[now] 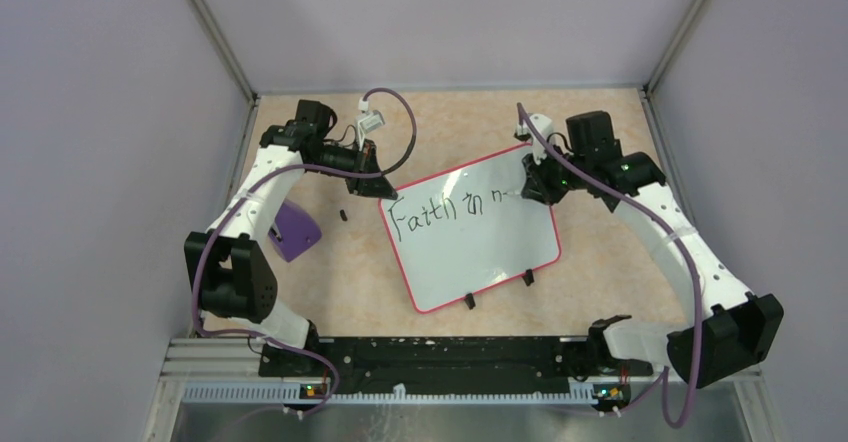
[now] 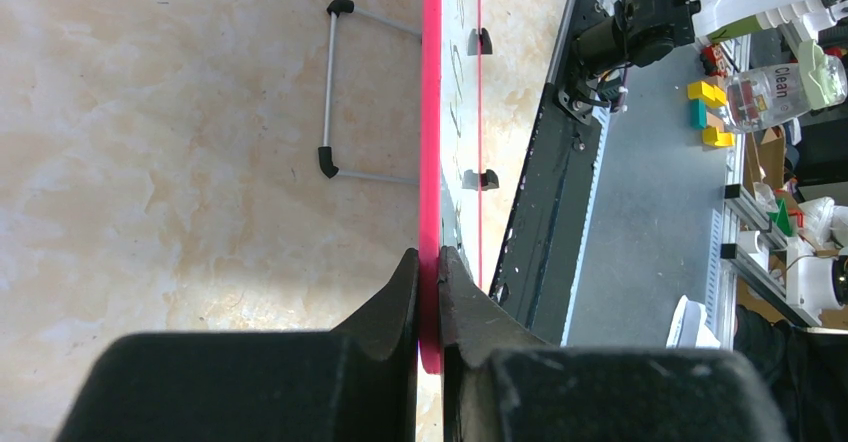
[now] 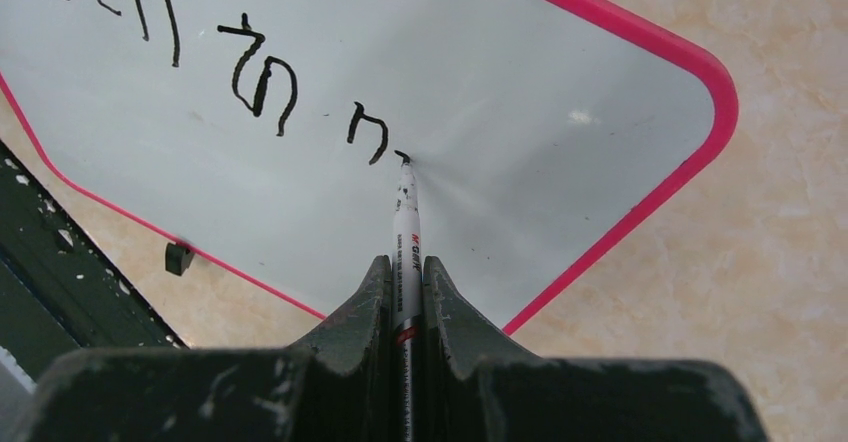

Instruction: Write a sentence on the whiteboard

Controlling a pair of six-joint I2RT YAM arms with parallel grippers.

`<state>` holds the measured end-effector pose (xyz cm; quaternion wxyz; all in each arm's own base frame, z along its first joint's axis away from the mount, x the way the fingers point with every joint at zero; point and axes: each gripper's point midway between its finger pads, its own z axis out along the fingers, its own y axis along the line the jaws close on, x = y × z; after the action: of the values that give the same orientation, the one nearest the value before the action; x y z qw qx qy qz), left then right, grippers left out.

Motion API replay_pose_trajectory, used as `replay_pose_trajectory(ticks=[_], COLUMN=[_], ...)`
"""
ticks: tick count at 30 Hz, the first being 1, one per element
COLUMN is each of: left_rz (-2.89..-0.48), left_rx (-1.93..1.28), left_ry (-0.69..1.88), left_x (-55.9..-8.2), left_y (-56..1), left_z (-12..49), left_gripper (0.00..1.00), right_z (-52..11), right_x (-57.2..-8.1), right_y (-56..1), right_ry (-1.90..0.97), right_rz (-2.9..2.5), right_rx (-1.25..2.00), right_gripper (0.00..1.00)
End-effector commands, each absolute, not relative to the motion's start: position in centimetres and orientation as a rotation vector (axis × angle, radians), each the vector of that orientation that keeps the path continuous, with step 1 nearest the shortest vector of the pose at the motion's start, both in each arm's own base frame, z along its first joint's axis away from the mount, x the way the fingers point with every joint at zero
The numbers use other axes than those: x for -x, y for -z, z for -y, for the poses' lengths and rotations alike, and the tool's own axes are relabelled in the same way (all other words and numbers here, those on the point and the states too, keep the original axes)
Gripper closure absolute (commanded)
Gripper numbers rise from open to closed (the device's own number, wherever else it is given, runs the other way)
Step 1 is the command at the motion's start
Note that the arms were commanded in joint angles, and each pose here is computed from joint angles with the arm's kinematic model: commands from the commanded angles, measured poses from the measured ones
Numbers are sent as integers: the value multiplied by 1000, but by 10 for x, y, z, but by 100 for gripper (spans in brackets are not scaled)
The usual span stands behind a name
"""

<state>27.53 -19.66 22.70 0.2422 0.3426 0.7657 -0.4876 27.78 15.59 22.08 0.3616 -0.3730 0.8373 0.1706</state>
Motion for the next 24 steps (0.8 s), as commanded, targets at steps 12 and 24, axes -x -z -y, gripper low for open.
replay_pose_trajectory(ticks=[12, 24], left_rz=[-2111, -2114], left_rx=[-973, -975], left_ry=[1293, 1290], left_x=[-274, -274], left_y=[-216, -214], left_z=[196, 195], left_gripper=[100, 100], right_z=[-146, -160], right_x=[-306, -301], right_y=[-250, -249], right_ry=[-390, -470], right_rz=[-2086, -2082], right_rx=[876, 912], right_gripper=[100, 100])
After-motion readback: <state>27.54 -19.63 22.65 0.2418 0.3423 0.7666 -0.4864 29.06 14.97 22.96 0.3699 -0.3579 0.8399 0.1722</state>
